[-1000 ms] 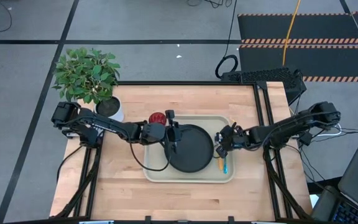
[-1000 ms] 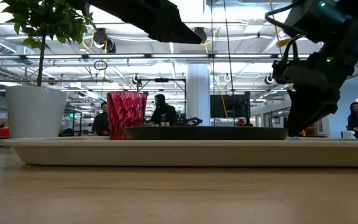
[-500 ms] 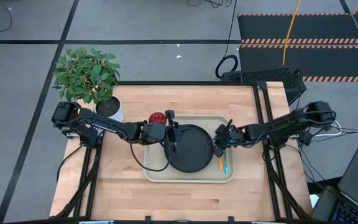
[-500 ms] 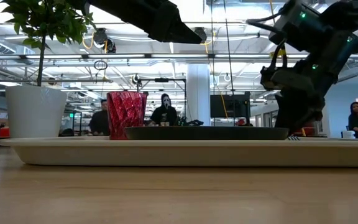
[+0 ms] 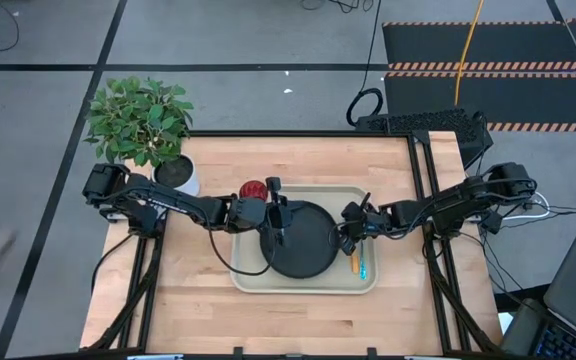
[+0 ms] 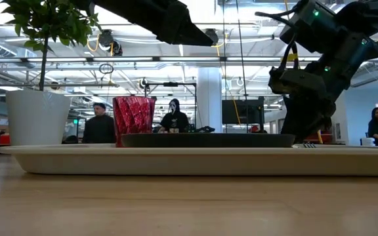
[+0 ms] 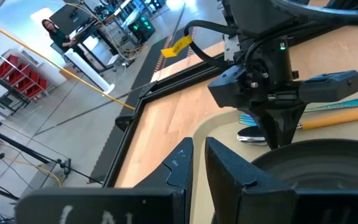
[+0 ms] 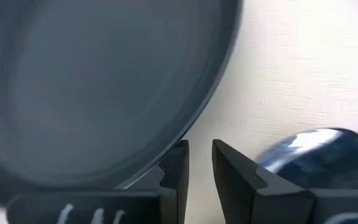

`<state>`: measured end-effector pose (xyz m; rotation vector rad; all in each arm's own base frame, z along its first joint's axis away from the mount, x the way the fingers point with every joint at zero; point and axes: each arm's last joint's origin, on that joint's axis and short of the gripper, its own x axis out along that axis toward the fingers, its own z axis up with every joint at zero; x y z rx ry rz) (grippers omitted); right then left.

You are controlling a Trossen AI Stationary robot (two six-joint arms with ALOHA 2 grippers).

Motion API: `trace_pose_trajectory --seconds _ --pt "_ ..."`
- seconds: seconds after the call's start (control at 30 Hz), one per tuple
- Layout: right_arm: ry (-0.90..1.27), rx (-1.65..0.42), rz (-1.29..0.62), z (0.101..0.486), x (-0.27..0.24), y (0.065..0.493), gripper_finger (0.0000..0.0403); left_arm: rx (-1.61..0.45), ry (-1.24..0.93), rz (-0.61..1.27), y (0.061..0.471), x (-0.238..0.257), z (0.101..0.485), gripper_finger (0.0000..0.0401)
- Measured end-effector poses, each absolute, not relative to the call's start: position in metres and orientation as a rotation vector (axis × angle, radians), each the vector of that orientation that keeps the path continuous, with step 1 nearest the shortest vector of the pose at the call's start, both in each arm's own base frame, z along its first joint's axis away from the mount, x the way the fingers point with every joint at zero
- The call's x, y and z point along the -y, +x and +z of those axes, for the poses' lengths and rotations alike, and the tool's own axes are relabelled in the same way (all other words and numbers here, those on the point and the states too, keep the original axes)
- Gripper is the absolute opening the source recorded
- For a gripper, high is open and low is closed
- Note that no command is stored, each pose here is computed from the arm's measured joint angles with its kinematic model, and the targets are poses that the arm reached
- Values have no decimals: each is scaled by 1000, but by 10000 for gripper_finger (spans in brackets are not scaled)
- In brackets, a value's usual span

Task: Pick and place plate/cup/fork/spoon on tray
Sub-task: Adjust the plate on the tray

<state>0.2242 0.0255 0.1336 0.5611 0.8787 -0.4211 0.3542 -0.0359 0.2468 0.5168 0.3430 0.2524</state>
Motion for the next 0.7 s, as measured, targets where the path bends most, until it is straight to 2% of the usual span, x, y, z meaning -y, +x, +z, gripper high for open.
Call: trace_pose_trajectory --seconds 0.43,0.7 --pt "507 -895 -320 139 -34 228 64 -343 515 253 354 36 247 47" --pt "377 -848 -329 148 -22 227 64 -343 515 253 354 36 247 47"
